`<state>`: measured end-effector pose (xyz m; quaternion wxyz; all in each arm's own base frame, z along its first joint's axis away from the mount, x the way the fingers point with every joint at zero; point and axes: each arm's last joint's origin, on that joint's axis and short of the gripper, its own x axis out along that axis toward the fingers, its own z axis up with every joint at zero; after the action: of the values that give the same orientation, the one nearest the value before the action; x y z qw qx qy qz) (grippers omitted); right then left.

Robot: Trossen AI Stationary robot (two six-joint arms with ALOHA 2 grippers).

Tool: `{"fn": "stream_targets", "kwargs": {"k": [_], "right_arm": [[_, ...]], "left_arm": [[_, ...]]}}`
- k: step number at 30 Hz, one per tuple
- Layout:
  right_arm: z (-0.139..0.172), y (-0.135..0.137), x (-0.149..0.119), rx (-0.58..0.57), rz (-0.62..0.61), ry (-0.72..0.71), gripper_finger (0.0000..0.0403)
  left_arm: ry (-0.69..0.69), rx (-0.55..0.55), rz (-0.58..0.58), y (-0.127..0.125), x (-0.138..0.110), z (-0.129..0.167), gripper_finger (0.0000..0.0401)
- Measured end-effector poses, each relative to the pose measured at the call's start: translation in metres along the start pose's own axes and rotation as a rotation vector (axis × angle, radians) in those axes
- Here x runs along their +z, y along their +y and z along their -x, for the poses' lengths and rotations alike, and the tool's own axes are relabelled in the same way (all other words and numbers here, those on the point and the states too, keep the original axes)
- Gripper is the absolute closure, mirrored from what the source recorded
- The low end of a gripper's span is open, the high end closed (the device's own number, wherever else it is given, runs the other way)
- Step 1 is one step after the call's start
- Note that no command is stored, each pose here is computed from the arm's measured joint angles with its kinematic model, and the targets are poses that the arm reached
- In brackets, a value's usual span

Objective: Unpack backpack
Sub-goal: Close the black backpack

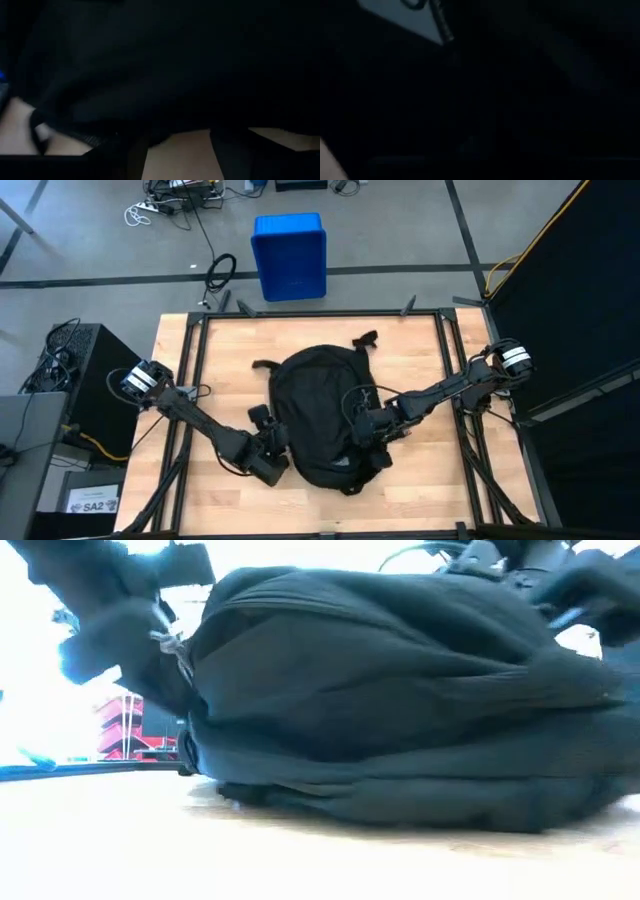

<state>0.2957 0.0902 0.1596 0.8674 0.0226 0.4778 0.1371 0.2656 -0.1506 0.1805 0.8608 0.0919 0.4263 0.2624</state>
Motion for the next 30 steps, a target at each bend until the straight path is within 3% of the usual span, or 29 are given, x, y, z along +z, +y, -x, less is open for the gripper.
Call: {"fn": "stream_targets", "kwargs": {"k": [6,10,14,17,25,30], "right_arm": [[0.003,-0.019,0.015,-0.114,-0.071,-0.15,0.0403],[0.009,-0.036,0.028,-0.2,-0.11,-0.292,0.0403],[0.017,-0.044,0.044,-0.16,-0.088,-0.458,0.0403],[0.031,-0.044,0.05,-0.134,-0.053,-0.513,0.0403],[0.058,-0.027,0.028,-0.11,0.011,-0.288,0.0403],[0.08,-0.011,0.001,-0.267,0.014,-0.081,0.0403]], "left_arm": [[0.012,0.004,-0.007,0.007,0.038,0.047,0.0222],[-0.132,-0.074,0.066,-0.002,0.062,0.072,0.0222],[-0.296,-0.167,0.076,-0.022,0.077,0.079,0.0222],[-0.345,-0.204,0.028,-0.04,0.081,0.073,0.0223],[-0.363,-0.235,0.014,-0.076,0.075,0.047,0.0224],[-0.325,-0.194,-0.035,-0.09,0.069,0.019,0.0224]]}}
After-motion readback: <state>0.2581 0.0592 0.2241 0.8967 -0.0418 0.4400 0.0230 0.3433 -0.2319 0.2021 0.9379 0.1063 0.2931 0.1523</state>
